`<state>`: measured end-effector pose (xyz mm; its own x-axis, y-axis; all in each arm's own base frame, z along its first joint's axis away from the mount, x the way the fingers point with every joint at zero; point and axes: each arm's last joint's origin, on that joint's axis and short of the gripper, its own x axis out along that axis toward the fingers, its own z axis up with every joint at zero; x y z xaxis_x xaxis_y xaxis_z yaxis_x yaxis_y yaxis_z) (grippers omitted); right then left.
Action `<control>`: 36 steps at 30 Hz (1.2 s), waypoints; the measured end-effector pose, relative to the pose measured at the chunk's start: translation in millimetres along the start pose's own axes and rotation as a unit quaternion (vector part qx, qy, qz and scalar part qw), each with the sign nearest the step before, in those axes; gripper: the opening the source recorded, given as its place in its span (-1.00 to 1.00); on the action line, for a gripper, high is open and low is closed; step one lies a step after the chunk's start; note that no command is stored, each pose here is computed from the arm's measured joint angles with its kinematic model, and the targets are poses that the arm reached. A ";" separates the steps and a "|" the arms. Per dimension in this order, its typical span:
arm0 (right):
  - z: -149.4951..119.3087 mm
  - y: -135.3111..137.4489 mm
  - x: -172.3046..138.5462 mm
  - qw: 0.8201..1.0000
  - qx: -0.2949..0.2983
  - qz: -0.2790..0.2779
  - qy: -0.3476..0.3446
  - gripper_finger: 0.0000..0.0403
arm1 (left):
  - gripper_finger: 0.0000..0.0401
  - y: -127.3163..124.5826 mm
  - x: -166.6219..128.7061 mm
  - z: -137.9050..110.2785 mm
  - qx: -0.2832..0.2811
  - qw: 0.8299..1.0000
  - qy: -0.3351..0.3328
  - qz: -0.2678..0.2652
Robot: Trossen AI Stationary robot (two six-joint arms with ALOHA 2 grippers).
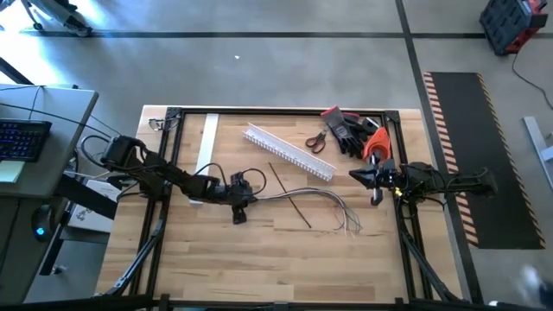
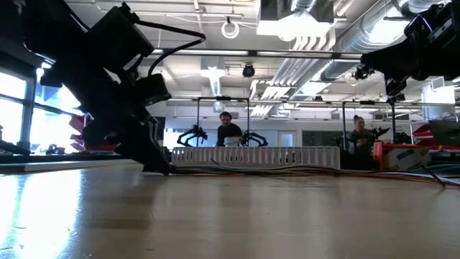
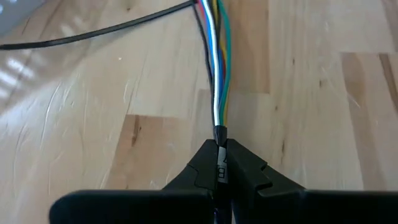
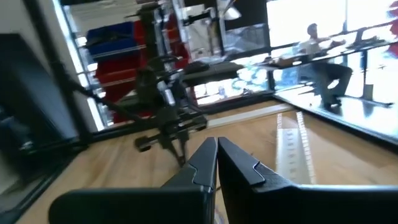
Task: Ziptie cables
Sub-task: Wrap the black zip tie on the cable wires
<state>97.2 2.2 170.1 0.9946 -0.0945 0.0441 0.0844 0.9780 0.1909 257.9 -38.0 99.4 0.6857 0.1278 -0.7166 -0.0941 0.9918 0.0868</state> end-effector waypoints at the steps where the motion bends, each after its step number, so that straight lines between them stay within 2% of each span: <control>1: -0.3 0.9 0.1 1.000 0.000 0.015 0.004 -1.00 | -1.00 -0.9 1.2 -0.6 0.008 1.000 0.000 0.000; 5: 1.6 8.3 0.5 0.992 0.020 0.125 0.012 -1.00 | -1.00 -2.0 4.6 -1.8 0.014 1.000 -0.002 -0.003; 8: 9.5 17.2 0.6 0.979 0.039 0.202 -0.016 -1.00 | -1.00 -2.3 4.7 -1.2 0.013 1.000 -0.006 -0.005; 12: 14.8 29.7 3.3 0.967 0.025 0.249 -0.045 -1.00 | -1.00 -3.4 4.3 -1.3 0.011 1.000 -0.007 -0.005; 17: 14.7 47.0 11.6 0.959 -0.018 0.273 -0.073 -1.00 | -1.00 -9.3 2.8 -2.6 0.005 1.000 -0.007 0.000; 21: 7.2 57.3 20.4 0.962 -0.034 0.262 -0.066 -1.00 | -0.93 -11.6 2.1 -4.4 -0.008 1.000 0.000 0.000; 24: -1.3 62.6 29.2 0.969 -0.009 0.246 -0.020 -1.00 | -0.74 -12.8 1.7 -5.6 -0.007 1.000 0.005 -0.002; 28: -1.7 75.9 46.7 0.969 0.014 0.246 0.036 -1.00 | -0.44 -13.0 -1.4 -7.2 -0.016 0.999 0.024 -0.018; 32: -8.0 88.7 71.9 0.966 0.016 0.214 0.146 -1.00 | -0.26 -13.4 -11.4 -4.6 -0.025 0.999 0.029 -0.034; 36: -20.5 92.2 96.5 0.951 0.014 0.119 0.286 -1.00 | -0.22 -13.4 -28.8 0.7 -0.024 0.998 0.031 -0.047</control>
<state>202.2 87.2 171.9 0.8562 0.2535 -0.4502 -0.1406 0.9528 0.2691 239.9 -55.0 119.4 0.6475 0.0326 -0.7614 -0.0672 0.9976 -0.0144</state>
